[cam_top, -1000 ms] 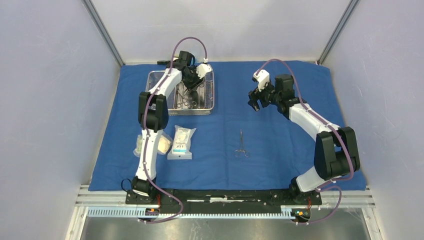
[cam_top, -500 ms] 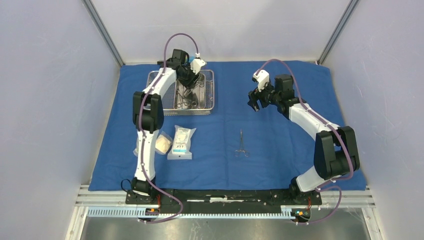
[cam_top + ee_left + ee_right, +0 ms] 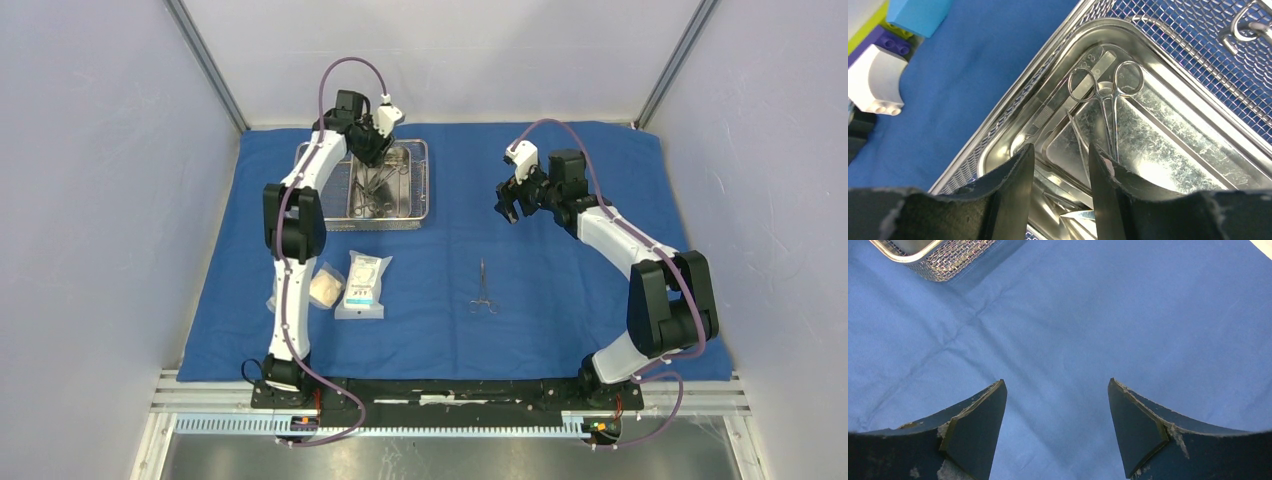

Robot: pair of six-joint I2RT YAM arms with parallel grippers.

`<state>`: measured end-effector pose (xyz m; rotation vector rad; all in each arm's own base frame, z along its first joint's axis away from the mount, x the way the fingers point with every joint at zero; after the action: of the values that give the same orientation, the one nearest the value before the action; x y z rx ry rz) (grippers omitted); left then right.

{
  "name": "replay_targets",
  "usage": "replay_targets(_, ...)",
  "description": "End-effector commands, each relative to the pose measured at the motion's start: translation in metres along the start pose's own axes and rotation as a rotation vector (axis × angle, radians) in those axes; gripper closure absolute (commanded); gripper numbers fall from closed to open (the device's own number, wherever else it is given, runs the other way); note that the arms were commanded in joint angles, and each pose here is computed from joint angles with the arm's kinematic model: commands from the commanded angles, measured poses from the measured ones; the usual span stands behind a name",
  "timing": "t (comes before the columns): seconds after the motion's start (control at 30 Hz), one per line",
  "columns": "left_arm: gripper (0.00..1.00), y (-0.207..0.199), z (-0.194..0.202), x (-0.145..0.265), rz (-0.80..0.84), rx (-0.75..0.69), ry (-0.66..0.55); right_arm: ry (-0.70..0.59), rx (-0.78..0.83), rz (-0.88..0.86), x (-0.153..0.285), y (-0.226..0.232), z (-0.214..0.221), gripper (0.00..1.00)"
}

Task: Open and lay out the surgical kit
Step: Pick up the medical item from the container.

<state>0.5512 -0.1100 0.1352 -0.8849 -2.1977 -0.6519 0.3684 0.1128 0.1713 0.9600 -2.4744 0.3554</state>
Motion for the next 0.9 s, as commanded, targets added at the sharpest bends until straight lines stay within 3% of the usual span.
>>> replay_targets(0.0,0.49,-0.002,0.007,-0.01,0.022,0.033,0.025,-0.04,0.016,0.01,0.002,-0.003,-0.009,0.19)
replay_targets(0.4,0.51,-0.007,0.021,-0.018,0.045,0.028,0.075,-0.041,0.016,0.01,0.002,-0.003,-0.009,0.19)
replay_targets(0.63,0.62,-0.009,0.029,-0.025,0.065,0.019,0.103,-0.041,0.017,0.014,0.004,-0.003,-0.009,0.19)
replay_targets(0.87,0.66,-0.014,0.037,-0.026,0.098,0.036,0.135,-0.044,0.018,0.017,0.005,-0.003,-0.01,0.18)
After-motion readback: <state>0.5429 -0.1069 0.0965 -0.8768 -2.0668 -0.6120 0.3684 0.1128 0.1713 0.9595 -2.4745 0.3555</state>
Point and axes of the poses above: each gripper's point midway between its finger pads, its own x axis back along the fingers, its own y axis along the line the jaws close on, z = x × y, the point moved 7 cm from there along x, back along the fingers, and after that the axes turned 1 degree about -x, right-handed, at the moved point
